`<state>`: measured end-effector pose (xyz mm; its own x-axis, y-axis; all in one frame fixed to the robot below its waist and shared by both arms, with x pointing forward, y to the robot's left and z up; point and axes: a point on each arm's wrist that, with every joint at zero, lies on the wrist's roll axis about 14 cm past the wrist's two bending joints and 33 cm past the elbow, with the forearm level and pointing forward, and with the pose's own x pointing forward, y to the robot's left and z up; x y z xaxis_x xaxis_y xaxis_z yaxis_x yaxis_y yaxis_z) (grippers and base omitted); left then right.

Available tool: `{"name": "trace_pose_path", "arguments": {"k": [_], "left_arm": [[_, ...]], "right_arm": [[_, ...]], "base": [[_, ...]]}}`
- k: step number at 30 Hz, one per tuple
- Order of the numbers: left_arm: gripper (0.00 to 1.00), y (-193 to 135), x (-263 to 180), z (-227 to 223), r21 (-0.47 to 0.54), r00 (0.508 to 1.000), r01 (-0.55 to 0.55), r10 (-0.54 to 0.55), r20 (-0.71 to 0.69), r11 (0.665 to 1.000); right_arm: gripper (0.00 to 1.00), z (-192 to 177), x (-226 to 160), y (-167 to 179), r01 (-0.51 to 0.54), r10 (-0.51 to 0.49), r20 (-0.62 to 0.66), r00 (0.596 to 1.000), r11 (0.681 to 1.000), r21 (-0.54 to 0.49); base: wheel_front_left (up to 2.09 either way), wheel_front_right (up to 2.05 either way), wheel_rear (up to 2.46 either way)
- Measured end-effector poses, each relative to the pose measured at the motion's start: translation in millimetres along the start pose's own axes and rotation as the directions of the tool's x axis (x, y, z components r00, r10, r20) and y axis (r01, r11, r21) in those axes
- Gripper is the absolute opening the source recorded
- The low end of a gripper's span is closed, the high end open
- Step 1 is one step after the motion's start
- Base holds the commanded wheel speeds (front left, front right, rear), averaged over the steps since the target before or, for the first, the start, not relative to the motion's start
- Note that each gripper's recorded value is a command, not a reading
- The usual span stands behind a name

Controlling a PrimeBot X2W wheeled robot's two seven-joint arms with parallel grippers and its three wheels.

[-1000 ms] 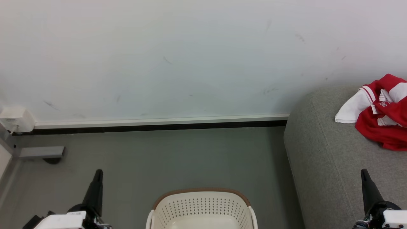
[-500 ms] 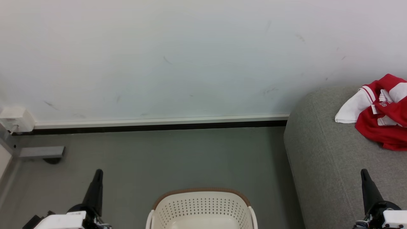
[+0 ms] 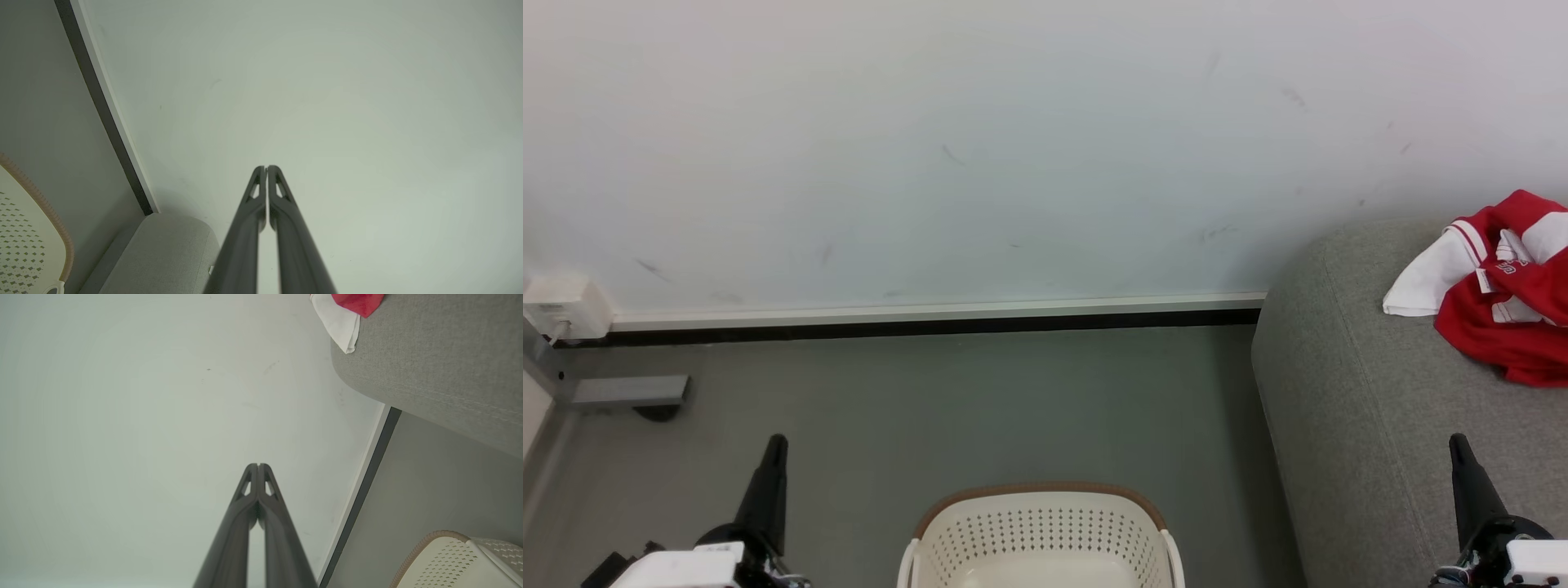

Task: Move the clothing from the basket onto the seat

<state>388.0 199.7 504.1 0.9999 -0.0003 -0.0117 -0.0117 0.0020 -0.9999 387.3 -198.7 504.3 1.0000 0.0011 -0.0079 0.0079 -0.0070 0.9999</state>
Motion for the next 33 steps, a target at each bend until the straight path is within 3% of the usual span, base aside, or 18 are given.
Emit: {"name": "trace_pose_path", "arguments": {"k": [33], "left_arm": [[0.0,0.0,0.0,0.0,0.0,1.0,0.0,0.0,0.0,1.0]], "right_arm": [[0.0,0.0,0.1,0.1,0.0,0.0,0.0,1.0,1.0,0.0]], "base": [[0.0,0.0,0.0]]}}
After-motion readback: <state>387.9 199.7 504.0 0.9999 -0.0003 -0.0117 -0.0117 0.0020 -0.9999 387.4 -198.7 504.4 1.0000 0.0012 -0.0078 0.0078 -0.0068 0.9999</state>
